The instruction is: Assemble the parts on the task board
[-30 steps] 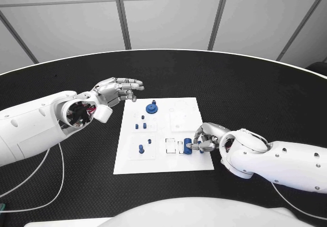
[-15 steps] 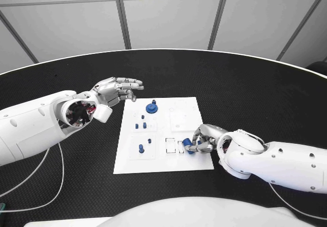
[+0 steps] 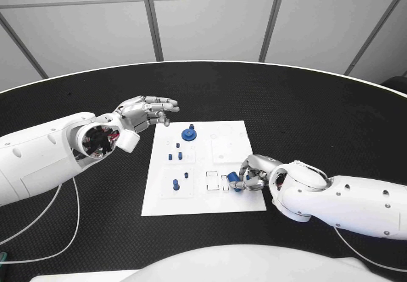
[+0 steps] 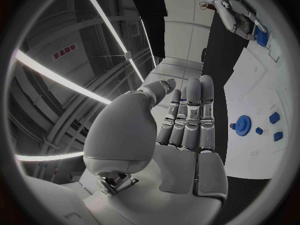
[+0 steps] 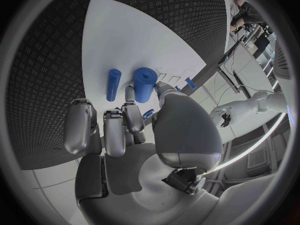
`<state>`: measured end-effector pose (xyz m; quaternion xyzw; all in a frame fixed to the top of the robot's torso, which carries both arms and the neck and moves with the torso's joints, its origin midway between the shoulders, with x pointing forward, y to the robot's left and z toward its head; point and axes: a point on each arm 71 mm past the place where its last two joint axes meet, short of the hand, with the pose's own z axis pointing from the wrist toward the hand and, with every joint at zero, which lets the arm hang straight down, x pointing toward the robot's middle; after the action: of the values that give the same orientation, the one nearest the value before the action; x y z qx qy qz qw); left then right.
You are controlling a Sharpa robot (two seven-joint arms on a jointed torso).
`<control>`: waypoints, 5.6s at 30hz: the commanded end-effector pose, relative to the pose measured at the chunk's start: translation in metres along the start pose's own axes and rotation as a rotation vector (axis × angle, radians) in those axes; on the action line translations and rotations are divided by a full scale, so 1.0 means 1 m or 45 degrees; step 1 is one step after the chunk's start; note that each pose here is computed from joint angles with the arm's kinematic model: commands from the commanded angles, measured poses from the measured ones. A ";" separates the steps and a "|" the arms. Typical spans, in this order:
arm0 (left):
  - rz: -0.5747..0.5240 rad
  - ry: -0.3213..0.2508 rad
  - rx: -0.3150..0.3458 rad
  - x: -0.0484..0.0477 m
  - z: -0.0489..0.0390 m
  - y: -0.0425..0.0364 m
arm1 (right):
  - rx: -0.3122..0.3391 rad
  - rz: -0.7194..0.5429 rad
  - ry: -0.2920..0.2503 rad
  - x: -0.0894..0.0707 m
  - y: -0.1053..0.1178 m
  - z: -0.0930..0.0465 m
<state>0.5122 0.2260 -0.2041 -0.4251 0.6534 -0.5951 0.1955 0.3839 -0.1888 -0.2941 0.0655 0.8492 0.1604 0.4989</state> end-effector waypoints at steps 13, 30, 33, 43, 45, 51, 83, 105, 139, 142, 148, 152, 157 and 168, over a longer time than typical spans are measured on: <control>0.000 0.000 0.000 0.0002 0.0005 0.0000 | -0.005 -0.011 -0.013 0.000 0.001 0.001; 0.000 0.005 -0.001 0.0013 0.0029 0.0002 | -0.046 0.143 -0.079 -0.006 0.011 -0.020; 0.000 0.007 -0.001 0.0017 0.0033 0.0003 | -0.060 0.155 -0.083 -0.007 0.014 -0.021; -0.001 0.017 -0.001 0.0037 0.0049 0.0005 | -0.099 0.162 -0.079 -0.003 0.030 -0.011; -0.001 0.017 -0.001 0.0037 0.0047 0.0005 | -0.109 0.161 -0.077 -0.002 0.034 -0.008; -0.001 0.018 -0.002 0.0042 0.0046 0.0005 | -0.121 0.149 -0.065 0.001 0.041 -0.001; -0.001 0.018 -0.003 0.0044 0.0029 0.0000 | -0.098 0.105 -0.024 0.006 0.047 0.014; 0.000 0.016 -0.007 0.0036 0.0019 0.0000 | -0.108 0.122 -0.046 0.005 0.049 0.014; -0.001 0.019 -0.009 0.0038 0.0028 0.0002 | -0.177 0.098 0.004 0.005 0.048 0.000; -0.001 0.019 -0.009 0.0038 0.0029 0.0002 | -0.171 0.096 0.004 0.005 0.047 0.001; 0.000 0.014 -0.009 0.0026 0.0023 0.0002 | -0.168 0.093 0.007 0.005 0.045 0.000; 0.000 0.014 -0.010 0.0025 0.0024 0.0002 | -0.172 0.089 0.013 0.005 0.045 -0.001; 0.000 0.013 -0.010 0.0023 0.0026 0.0003 | -0.188 0.079 0.029 0.006 0.046 -0.001; 0.000 0.010 -0.011 0.0015 0.0027 0.0003 | -0.218 0.059 0.063 0.007 0.048 -0.003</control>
<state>0.5132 0.2230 -0.2045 -0.4234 0.6568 -0.5940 0.1911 0.3753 -0.1418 -0.2826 0.0387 0.8426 0.2451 0.4780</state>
